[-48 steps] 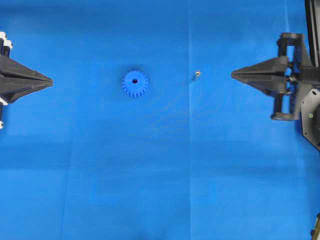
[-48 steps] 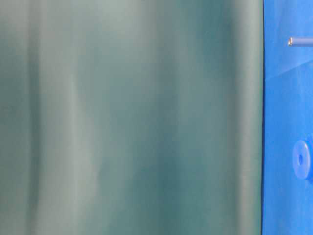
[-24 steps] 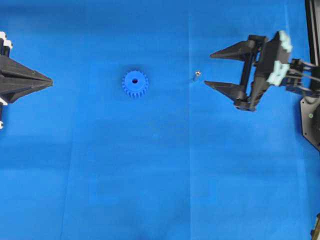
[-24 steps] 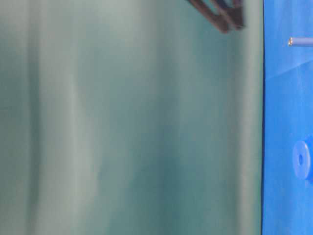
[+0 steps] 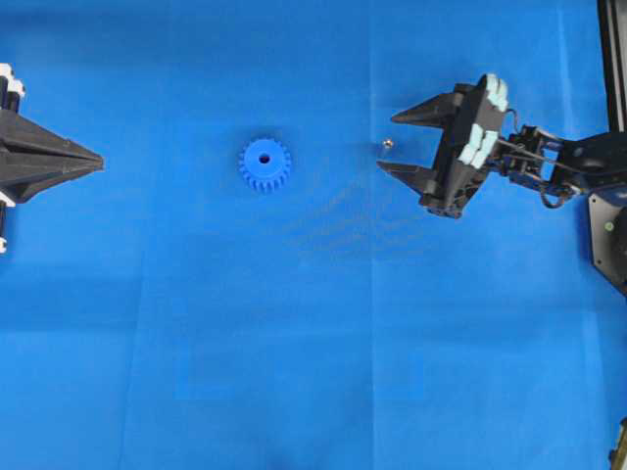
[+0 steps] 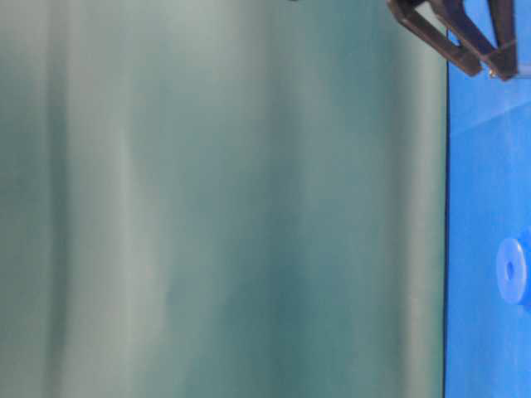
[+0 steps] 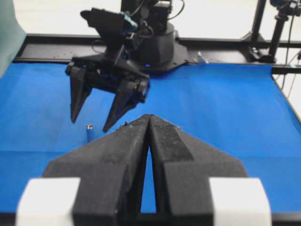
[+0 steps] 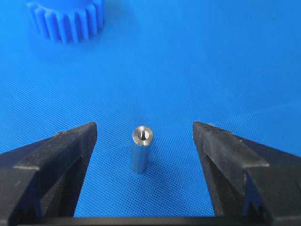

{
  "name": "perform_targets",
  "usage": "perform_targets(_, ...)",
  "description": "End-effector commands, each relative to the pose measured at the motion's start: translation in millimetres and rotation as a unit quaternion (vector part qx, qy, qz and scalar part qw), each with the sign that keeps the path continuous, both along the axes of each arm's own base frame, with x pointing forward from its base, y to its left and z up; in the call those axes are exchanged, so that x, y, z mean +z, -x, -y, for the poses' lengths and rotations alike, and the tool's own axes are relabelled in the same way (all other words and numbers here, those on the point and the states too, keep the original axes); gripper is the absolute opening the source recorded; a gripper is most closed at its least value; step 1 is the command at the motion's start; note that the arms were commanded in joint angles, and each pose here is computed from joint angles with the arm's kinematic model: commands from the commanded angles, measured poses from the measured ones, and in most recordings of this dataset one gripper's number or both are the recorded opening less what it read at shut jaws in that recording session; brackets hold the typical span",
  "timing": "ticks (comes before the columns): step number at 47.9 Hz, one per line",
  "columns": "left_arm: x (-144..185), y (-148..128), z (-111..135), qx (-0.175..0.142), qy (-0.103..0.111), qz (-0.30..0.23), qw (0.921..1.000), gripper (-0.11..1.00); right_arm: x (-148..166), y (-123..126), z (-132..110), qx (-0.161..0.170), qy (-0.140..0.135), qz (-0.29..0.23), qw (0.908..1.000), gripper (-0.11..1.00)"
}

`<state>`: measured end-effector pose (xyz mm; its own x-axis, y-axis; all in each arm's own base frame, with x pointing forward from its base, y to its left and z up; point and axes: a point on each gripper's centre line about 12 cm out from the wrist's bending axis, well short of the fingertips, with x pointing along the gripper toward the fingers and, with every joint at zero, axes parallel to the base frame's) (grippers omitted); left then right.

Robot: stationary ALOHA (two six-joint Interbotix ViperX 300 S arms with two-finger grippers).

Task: Insert the shaft placed at a random location into the center hole of the small gear at another random location.
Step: 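Move the open right gripper left toward the silver shaft, then close the right gripper around the upright silver shaft, then lift the shaft and carry it left over the blue gear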

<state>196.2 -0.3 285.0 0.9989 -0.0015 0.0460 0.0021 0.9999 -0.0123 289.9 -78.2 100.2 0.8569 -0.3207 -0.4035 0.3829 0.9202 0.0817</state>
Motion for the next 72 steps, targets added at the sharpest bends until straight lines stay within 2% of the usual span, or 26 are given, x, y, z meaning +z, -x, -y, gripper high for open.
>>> perform_targets(1,4,-1,-1,0.001,-0.002,0.006,1.0,0.0,4,-6,3,-0.005,0.003,0.013,0.9999,0.7)
perform_targets(12,3,-1,-1,0.003,-0.002,0.005,1.0,0.0,4,-6,3,-0.006,0.004,0.015,0.9999,0.69)
perform_targets(18,2,-1,-1,0.004,-0.002,0.002,1.0,0.0,4,-6,3,-0.005,0.004,0.015,0.9999,0.63)
perform_targets(21,2,-1,-1,0.004,-0.002,0.002,1.0,0.0,4,-6,3,-0.004,0.004,0.015,0.9999,0.55)
perform_targets(30,2,-1,-2,0.004,-0.001,0.002,1.0,0.0,3,-6,1,0.002,0.006,0.012,0.9999,0.1)
perform_targets(33,2,-1,-2,0.005,-0.002,0.001,1.0,0.0,3,-6,1,0.004,0.006,0.012,0.9999,0.03)
perform_targets(46,2,-1,-2,0.006,-0.001,-0.001,1.0,0.0,6,-7,-1,0.006,0.006,0.015,0.9998,0.03)
perform_targets(63,2,-1,-2,0.006,-0.001,-0.002,1.0,0.0,59,-2,-5,0.018,-0.003,0.04,0.9991,0.03)
perform_targets(72,3,1,-2,0.006,-0.001,-0.002,1.0,0.0,68,0,-7,0.021,-0.005,0.042,0.9989,0.03)
